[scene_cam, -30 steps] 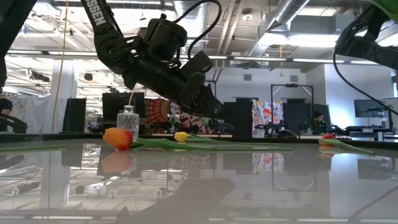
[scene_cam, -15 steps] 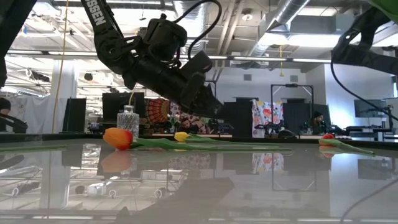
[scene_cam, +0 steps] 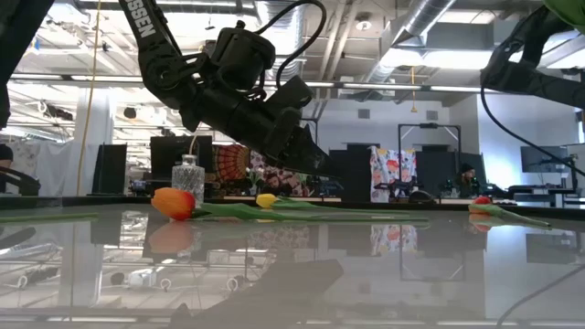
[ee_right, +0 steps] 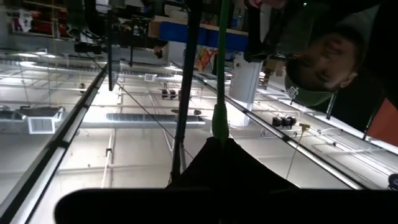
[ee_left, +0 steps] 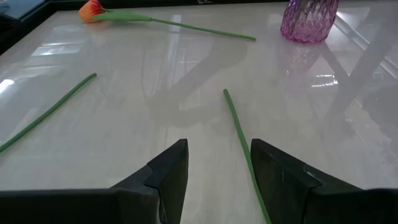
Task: Sort flowers into vase by color
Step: Put the dark red flower into the pink vase
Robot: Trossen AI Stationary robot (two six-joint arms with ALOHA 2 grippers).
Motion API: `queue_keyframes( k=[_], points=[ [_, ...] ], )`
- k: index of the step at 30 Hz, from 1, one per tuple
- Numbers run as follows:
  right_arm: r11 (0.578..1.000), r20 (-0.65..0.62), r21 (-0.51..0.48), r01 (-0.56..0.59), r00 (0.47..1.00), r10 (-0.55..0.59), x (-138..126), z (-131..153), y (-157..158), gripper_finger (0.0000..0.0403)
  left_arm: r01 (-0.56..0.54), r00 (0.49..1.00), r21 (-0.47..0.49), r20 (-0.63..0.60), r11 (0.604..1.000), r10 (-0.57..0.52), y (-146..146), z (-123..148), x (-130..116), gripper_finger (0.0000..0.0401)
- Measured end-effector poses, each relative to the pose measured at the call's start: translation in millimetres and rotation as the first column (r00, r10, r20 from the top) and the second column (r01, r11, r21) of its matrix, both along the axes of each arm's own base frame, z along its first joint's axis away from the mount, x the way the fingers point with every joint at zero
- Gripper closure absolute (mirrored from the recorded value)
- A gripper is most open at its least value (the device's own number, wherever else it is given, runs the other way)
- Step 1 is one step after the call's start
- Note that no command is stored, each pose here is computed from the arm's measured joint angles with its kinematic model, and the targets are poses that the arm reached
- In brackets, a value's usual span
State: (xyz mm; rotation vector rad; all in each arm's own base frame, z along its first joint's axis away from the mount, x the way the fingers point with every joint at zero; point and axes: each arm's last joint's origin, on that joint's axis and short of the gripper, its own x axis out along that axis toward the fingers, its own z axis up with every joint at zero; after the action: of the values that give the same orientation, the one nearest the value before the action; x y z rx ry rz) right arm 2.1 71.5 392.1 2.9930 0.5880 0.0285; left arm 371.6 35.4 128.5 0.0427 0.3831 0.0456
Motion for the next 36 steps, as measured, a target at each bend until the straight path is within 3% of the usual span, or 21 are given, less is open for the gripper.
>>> queue_keyframes(
  k=[24,31,36],
  points=[
    [0.996,0.031,-0.082,0.043,0.999,-0.04,3.3,-38.2,-1.4,0.0368,-0.001,1.0,-0.002,0.005,1.0,0.001,0.1,0.4,0.1,0.0237],
    [0.955,0.115,-0.288,0.067,0.993,-0.035,12.9,-12.0,-26.6,0.036,-0.001,1.0,-0.002,0.007,1.0,0.001,0.0,0.6,0.2,0.0237],
    [0.849,0.209,-0.519,0.098,0.978,0.014,18.1,12.1,-41.8,0.036,-0.001,1.0,-0.002,0.008,1.0,0.001,0.1,0.7,0.2,0.0237]
  ],
)
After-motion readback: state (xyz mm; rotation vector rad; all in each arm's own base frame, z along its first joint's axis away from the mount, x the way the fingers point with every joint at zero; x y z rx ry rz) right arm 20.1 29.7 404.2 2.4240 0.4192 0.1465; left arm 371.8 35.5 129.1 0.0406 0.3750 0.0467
